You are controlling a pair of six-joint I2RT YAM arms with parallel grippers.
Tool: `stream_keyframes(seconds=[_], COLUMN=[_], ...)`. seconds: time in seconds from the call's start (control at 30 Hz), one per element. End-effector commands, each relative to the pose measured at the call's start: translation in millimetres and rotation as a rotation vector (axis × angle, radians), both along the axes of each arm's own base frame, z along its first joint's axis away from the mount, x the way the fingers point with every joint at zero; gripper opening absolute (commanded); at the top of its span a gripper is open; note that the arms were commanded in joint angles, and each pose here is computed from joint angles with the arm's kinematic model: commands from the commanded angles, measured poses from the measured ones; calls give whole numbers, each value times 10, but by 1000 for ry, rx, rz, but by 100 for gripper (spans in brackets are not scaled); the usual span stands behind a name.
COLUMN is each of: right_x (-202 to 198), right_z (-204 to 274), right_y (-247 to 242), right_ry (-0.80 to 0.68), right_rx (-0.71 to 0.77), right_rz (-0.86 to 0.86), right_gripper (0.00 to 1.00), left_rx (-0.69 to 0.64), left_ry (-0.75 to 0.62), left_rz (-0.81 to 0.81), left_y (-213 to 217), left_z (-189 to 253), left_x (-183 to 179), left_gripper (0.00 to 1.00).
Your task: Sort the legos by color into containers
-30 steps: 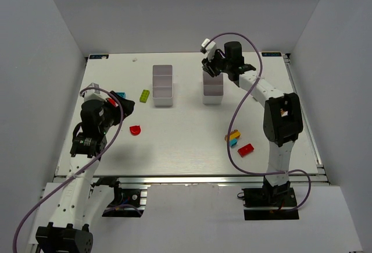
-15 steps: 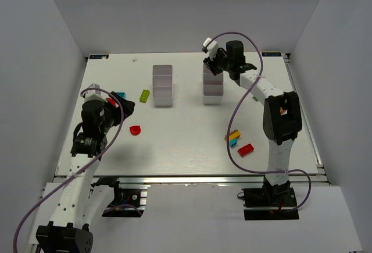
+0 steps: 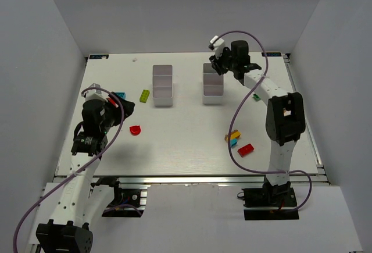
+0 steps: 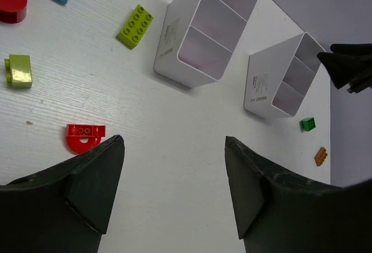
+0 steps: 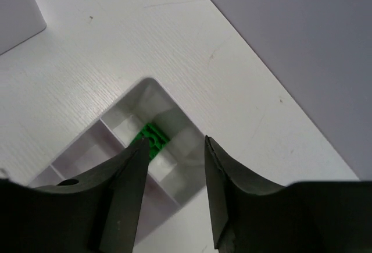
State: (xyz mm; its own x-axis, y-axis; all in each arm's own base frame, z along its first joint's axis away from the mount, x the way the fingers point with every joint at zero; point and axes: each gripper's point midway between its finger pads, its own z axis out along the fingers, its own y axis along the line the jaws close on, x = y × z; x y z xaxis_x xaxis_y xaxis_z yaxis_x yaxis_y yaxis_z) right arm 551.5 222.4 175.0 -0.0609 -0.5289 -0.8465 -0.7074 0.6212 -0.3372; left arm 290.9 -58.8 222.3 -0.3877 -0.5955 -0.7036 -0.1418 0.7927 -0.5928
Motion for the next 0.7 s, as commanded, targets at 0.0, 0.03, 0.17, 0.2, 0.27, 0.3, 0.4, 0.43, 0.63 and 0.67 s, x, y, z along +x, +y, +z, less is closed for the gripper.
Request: stream_keyframes(seconds=[0.0, 0.03, 0.17, 0.2, 0.27, 0.3, 0.4, 0.43, 0.63, 0.67], right_x=[-126, -155, -420, -518, -567, -628, -699, -697, -696, -684], right_z=[634, 596, 325, 244, 179, 88, -119, -137, -417, -474], right_y=[-442, -611, -1145, -1254, -1555, -1636, -1960, -2061, -2202, -2206], right_ry=[6, 57, 209, 249, 292, 335, 423, 435, 512, 528], right_rx=[123, 156, 184, 187, 209, 209, 215, 225, 225, 225], right_rz=[-192, -253, -387, -412, -479, -500, -592, -621, -680, -684], right_gripper=[43, 43, 49, 55, 67, 70, 76, 77, 82, 82], left_rx=[-2, -5, -19, -18, -19, -21, -24, -26, -27, -26], left_ry=[-20, -20, -12, -1, 6, 19, 25, 32, 36, 35], left_rz=[-2, -2, -1, -4, -10, -12, -24, -30, -32, -31], left_y=[-1, -5, -15, -22, -34, -41, -62, -75, -82, -79], left_z=[53, 48, -26, -68, -99, -141, -168, -187, -198, -188], left_x=[21, 18, 22, 23, 39, 54, 88, 101, 119, 112], left_gripper=[74, 70, 43, 43, 46, 50, 66, 68, 75, 75])
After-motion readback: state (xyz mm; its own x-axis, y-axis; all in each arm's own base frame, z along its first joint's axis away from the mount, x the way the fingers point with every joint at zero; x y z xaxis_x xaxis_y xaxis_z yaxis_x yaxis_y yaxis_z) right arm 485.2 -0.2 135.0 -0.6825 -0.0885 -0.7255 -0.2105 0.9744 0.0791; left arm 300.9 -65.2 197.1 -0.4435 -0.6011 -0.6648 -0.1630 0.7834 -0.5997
